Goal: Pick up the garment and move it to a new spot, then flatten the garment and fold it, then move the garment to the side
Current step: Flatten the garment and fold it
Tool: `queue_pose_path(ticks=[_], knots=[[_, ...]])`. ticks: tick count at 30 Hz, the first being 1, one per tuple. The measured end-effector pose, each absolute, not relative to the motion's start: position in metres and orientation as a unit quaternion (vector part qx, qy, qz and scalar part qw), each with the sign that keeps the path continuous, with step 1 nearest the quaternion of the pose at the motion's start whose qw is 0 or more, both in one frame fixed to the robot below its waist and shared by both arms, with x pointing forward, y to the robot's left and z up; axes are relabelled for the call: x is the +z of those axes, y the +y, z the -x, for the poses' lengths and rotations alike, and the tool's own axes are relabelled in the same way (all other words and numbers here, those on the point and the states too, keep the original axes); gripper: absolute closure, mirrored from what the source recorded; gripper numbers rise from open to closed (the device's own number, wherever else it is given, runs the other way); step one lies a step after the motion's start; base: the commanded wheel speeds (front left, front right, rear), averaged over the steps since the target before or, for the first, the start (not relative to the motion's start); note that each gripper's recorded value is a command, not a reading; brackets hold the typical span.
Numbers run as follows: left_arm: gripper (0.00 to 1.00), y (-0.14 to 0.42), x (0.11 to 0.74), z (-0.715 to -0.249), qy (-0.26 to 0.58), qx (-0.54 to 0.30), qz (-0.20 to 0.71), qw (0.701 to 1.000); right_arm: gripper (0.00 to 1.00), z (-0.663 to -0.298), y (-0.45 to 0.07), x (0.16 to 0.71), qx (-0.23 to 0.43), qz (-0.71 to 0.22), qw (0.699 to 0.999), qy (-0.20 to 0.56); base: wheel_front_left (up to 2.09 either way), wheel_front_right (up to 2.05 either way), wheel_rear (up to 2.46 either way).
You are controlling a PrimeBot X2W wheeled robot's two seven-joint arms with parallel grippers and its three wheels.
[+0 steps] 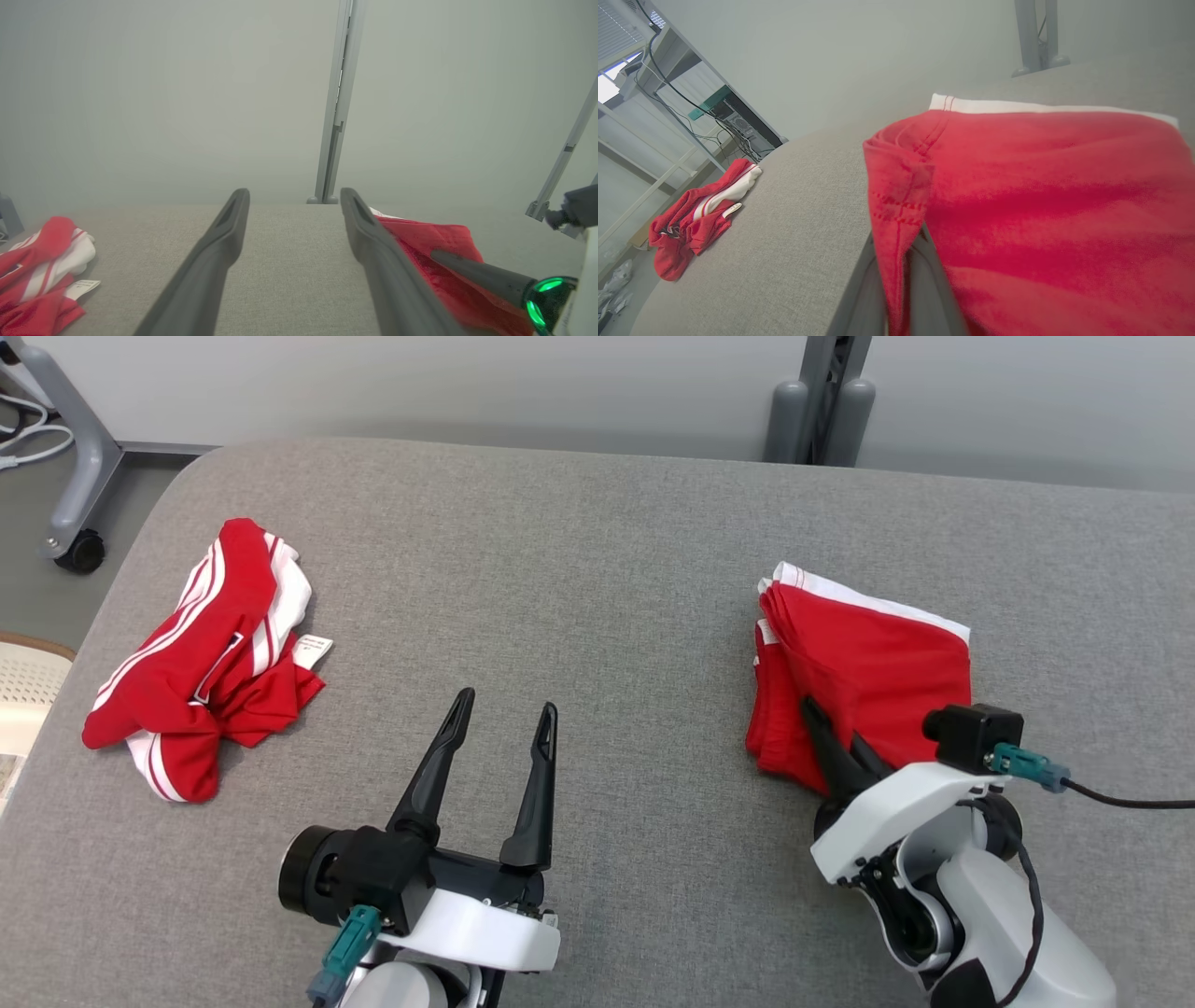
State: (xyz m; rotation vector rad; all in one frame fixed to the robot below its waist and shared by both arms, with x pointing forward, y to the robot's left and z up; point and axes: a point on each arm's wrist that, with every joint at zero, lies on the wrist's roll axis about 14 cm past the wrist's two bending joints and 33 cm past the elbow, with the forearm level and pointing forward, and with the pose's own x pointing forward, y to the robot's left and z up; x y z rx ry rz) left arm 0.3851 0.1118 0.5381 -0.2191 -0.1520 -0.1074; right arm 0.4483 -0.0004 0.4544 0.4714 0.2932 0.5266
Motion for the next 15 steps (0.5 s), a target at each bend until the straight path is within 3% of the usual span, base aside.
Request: queue_pose_path(ticks=[2, 3, 4, 5, 15], knots=[[0.0, 0.113, 0.537, -0.385, -0.075, -0.051, 0.11, 0.99, 1.0, -0.444, 0.001, 0.447, 0.259, -0.227, 0.926, 0.155, 0.0, 0.0, 0.0], [0.0, 0.114, 0.537, -0.385, -0.074, -0.05, 0.111, 0.99, 0.89, -0.443, 0.002, 0.446, 0.26, -0.226, 0.926, 0.157, 0.0, 0.0, 0.0], [0.0, 0.114, 0.537, -0.385, -0.074, -0.05, 0.112, 0.99, 0.57, -0.443, 0.002, 0.446, 0.26, -0.224, 0.926, 0.158, 0.0, 0.0, 0.0], [0.0, 0.114, 0.537, -0.385, -0.074, -0.049, 0.112, 0.99, 0.0, -0.442, 0.002, 0.446, 0.261, -0.224, 0.926, 0.157, 0.0, 0.0, 0.0], [0.0, 0.109, 0.54, -0.383, -0.078, -0.057, 0.112, 0.989, 0.0, -0.406, 0.022, 0.455, 0.286, -0.282, 0.899, 0.175, 0.0, 0.0, 0.0]])
